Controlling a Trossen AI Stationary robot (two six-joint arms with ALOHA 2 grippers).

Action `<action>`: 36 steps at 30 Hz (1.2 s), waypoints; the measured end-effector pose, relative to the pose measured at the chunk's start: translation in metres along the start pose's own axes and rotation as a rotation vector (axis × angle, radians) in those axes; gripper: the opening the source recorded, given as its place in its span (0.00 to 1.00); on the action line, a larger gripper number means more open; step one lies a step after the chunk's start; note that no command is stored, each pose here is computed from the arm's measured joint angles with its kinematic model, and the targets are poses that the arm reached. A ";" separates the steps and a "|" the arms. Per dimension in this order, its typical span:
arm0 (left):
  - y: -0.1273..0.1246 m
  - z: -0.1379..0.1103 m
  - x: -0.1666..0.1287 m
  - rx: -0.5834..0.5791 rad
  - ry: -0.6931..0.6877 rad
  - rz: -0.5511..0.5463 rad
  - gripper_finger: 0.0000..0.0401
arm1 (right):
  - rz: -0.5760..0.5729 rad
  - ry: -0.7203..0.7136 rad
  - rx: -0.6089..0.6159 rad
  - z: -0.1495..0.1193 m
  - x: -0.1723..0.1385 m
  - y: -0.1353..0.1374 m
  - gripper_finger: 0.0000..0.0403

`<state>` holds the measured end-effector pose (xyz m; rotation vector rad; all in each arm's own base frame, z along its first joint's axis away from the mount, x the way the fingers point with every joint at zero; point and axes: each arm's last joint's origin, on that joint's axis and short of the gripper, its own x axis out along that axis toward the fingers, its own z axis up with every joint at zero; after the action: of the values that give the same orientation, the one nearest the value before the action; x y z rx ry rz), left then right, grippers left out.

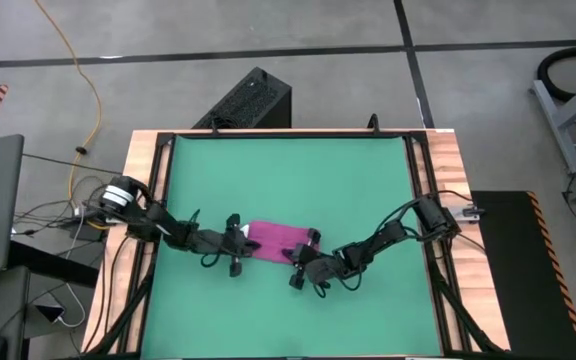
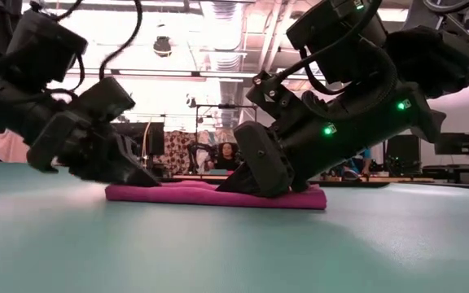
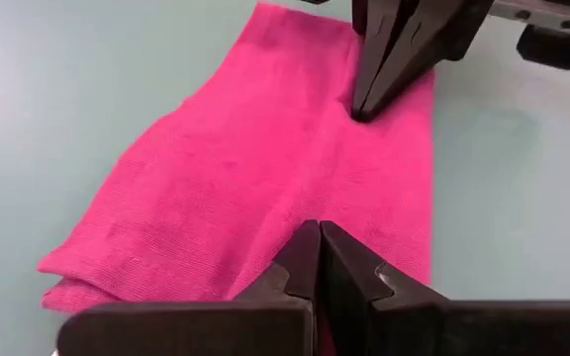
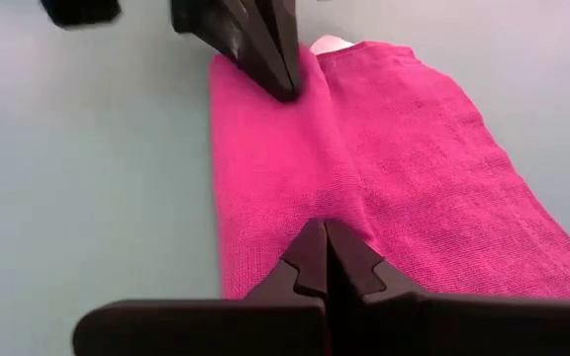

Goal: Roll towel
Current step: Roll the pink towel

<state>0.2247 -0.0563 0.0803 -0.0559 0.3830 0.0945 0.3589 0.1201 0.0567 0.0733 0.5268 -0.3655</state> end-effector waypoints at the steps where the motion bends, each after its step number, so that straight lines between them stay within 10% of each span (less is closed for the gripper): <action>1: 0.000 -0.002 0.000 -0.004 0.010 0.003 0.00 | 0.002 0.002 -0.002 0.000 0.000 0.001 0.03; 17: -0.004 -0.021 -0.011 -0.157 0.114 0.044 0.00 | 0.033 -0.112 -0.060 0.029 -0.005 -0.003 0.04; 25: -0.004 -0.024 -0.011 -0.200 0.149 0.049 0.00 | 0.056 -0.126 -0.241 0.089 -0.075 -0.004 0.09; 36: -0.004 -0.023 -0.011 -0.260 0.131 0.051 0.00 | 0.060 -0.142 -0.167 0.037 -0.095 -0.003 0.02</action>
<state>0.2059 -0.0629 0.0629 -0.3100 0.5012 0.1915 0.2995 0.1423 0.1369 -0.0971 0.4119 -0.2650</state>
